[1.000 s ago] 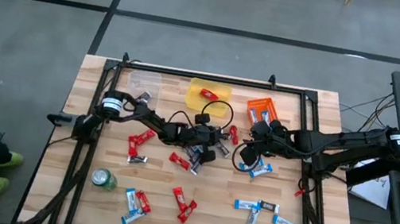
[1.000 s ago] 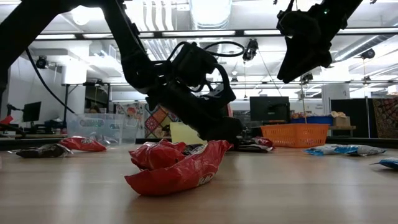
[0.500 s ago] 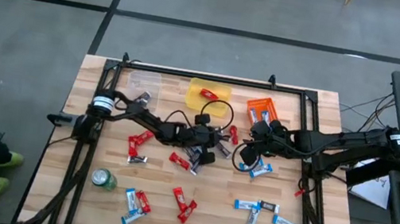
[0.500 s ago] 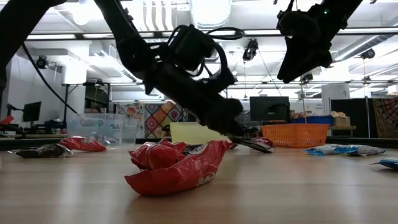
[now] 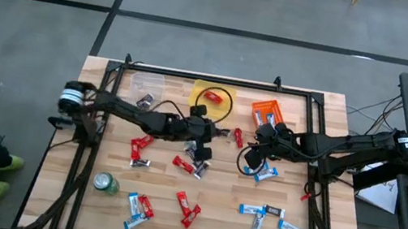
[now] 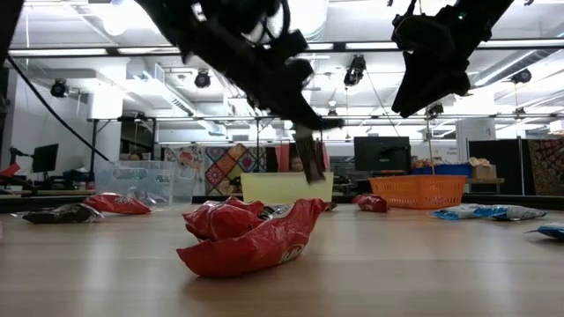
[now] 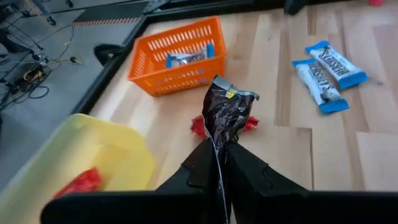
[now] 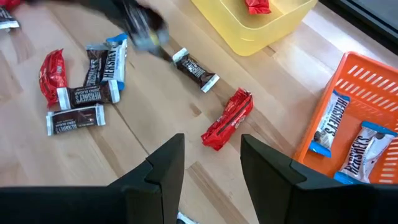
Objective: Sort candy
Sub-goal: Put the brown chocolate bar into the transparent bin
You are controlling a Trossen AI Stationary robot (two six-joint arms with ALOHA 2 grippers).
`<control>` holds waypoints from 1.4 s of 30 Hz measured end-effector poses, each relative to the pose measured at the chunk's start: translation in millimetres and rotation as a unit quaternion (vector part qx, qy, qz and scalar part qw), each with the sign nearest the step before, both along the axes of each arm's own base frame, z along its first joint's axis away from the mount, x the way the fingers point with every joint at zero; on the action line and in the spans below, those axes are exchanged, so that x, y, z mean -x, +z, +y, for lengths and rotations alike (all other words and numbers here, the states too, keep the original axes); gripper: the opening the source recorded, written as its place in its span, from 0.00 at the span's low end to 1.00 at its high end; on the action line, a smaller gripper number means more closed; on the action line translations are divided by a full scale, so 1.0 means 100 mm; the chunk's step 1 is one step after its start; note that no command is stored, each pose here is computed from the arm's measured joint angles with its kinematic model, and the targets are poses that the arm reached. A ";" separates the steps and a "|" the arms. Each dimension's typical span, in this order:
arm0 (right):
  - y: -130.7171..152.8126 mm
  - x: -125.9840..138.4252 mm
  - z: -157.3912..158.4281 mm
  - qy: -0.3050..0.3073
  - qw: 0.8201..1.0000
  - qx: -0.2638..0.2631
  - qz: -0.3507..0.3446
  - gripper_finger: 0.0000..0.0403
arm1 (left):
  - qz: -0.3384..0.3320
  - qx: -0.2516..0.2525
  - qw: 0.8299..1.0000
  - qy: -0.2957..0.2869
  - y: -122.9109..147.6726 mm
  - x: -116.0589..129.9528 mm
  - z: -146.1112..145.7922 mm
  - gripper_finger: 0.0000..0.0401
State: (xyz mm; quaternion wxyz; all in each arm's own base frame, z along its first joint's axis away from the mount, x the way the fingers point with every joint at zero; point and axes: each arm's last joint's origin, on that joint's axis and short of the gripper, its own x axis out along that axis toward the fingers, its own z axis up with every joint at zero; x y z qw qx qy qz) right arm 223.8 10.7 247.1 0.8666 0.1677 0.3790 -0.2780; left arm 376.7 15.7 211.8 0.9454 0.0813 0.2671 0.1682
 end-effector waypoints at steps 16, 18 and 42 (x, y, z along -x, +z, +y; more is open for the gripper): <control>-0.01 -0.01 0.00 0.001 1.000 0.005 -0.005 0.36 | -0.045 0.066 0.997 -0.013 -0.22 -0.12 -0.03 0.03; -0.03 0.00 0.00 0.001 1.000 0.005 -0.004 0.36 | -0.047 0.072 0.996 -0.009 -0.33 -0.17 -0.02 0.03; -0.08 0.00 0.01 0.001 1.000 0.002 -0.004 0.36 | 0.013 0.089 0.996 0.000 -0.94 -0.27 0.03 0.26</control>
